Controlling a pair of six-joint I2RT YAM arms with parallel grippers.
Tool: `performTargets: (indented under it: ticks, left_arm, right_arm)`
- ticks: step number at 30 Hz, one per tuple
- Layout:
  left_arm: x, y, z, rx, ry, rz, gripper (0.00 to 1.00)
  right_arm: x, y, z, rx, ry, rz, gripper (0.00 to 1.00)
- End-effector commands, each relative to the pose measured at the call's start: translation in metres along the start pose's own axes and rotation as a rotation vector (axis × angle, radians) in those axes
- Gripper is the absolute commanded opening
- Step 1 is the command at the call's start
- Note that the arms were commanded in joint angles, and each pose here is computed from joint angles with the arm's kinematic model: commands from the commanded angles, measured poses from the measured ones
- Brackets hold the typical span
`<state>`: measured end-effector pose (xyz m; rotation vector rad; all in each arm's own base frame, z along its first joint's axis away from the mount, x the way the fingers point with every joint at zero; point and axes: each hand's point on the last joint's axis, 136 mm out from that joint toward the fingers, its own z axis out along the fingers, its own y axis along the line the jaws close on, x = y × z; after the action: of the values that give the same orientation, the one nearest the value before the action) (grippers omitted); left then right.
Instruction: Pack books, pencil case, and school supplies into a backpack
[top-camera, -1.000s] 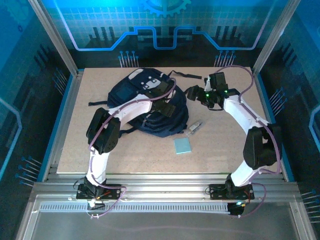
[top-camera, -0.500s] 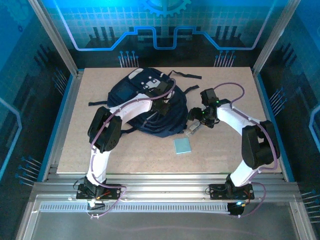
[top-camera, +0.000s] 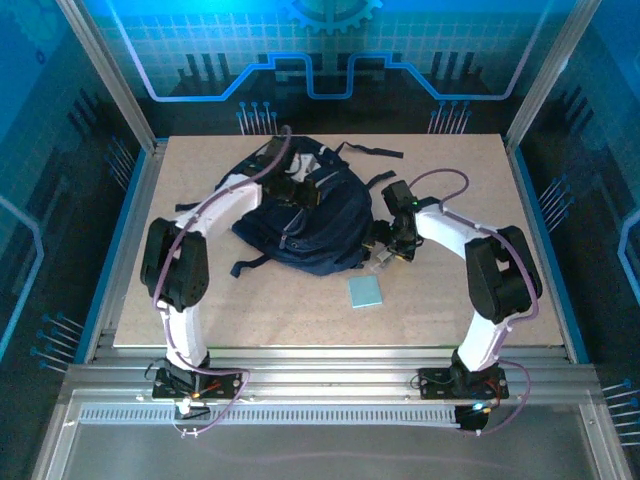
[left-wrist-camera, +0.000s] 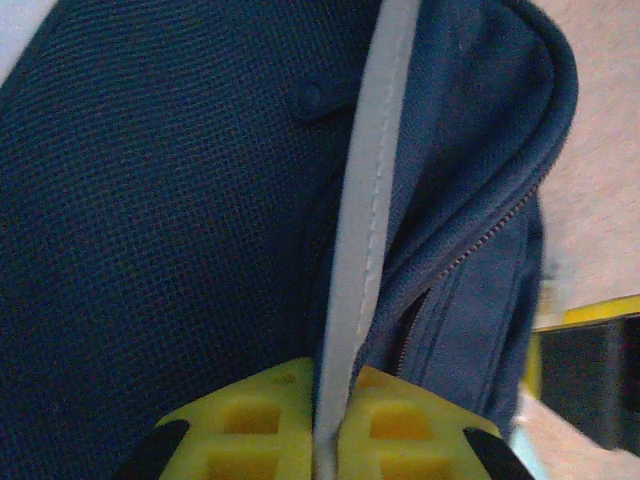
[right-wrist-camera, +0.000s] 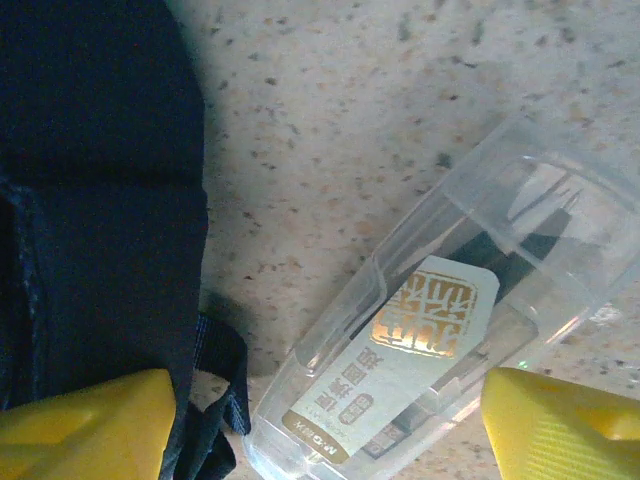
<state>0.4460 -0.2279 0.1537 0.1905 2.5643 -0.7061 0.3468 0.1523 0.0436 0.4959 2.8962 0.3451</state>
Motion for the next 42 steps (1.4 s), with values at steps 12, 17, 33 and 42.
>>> performTargets:
  ticks: [12, 17, 33, 42]
  left_arm:
    - [-0.04, -0.045, -0.042, 0.402, -0.127, -0.175, 0.0]
    - [-0.04, -0.055, -0.047, 0.478, -0.145, -0.197, 0.0]
    - [-0.037, -0.061, -0.058, 0.512, -0.167, -0.204, 0.0]
    - [-0.034, -0.059, -0.054, 0.503, -0.149, -0.205, 0.0]
  right_arm:
    - [0.004, -0.033, 0.001, 0.208, -0.063, 0.038, 0.77]
    - [0.002, -0.037, -0.007, 0.247, -0.079, 0.016, 0.77]
    - [0.011, -0.045, 0.02, 0.234, -0.037, 0.033, 0.69]
    - [-0.002, -0.058, -0.007, 0.203, -0.087, 0.037, 0.35]
